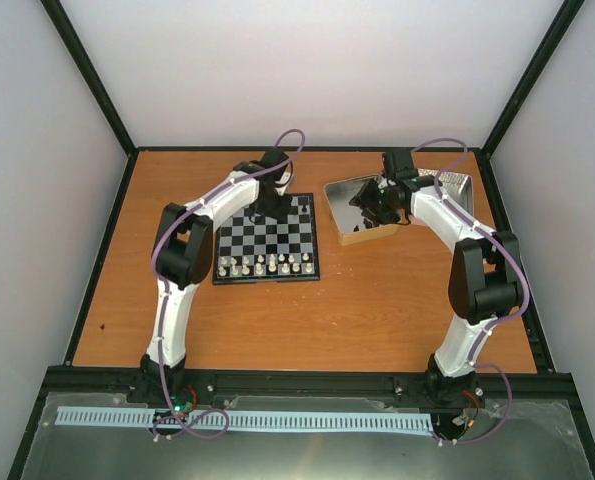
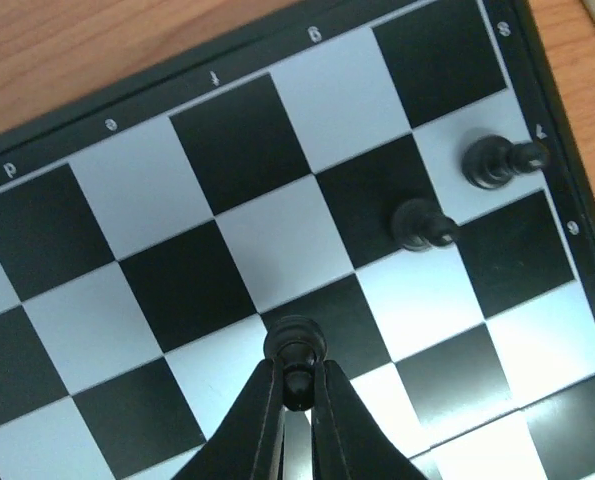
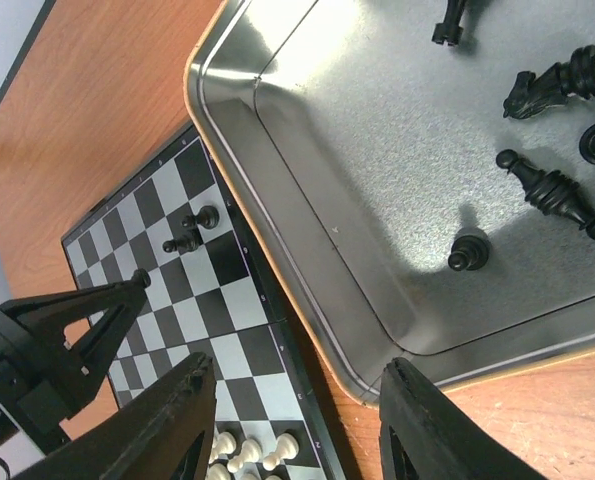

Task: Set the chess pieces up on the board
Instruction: Place the chess piece on the chessboard.

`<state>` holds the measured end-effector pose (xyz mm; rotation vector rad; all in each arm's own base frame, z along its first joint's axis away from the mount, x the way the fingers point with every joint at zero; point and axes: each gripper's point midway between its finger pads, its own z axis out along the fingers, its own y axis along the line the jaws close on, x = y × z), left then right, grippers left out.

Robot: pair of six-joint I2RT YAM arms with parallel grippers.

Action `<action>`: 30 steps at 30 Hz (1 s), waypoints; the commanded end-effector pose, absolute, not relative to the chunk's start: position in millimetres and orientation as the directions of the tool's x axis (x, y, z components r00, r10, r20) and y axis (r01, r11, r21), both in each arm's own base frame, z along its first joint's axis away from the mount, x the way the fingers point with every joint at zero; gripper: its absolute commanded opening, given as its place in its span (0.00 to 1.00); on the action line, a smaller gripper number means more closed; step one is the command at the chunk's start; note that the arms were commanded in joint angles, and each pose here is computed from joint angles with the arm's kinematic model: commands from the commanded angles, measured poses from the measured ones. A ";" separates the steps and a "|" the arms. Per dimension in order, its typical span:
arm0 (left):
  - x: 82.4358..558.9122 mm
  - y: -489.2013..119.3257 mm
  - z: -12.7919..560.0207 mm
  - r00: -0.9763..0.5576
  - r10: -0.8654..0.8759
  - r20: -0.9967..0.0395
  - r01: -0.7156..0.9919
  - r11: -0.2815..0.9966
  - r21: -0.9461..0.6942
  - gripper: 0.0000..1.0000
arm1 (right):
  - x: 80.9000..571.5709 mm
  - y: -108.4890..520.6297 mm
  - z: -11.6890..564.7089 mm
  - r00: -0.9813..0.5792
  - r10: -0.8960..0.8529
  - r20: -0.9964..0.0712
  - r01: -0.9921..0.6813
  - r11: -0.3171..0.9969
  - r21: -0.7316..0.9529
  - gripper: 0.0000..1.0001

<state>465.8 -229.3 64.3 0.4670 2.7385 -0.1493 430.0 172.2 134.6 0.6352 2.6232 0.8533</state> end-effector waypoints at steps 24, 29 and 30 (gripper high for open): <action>485.5 -228.2 44.6 -0.913 0.267 -0.308 0.304 0.950 -0.077 0.05 | 441.1 168.3 143.9 -0.858 0.470 -0.207 0.274 0.761 0.588 0.46; 488.1 -227.3 43.0 -0.911 0.265 -0.315 0.300 0.951 -0.070 0.08 | 440.3 167.7 143.5 -0.858 0.468 -0.209 0.273 0.763 0.586 0.46; 489.1 -227.2 43.6 -0.910 0.265 -0.319 0.300 0.952 -0.067 0.09 | 440.2 168.0 143.7 -0.859 0.468 -0.209 0.273 0.763 0.586 0.46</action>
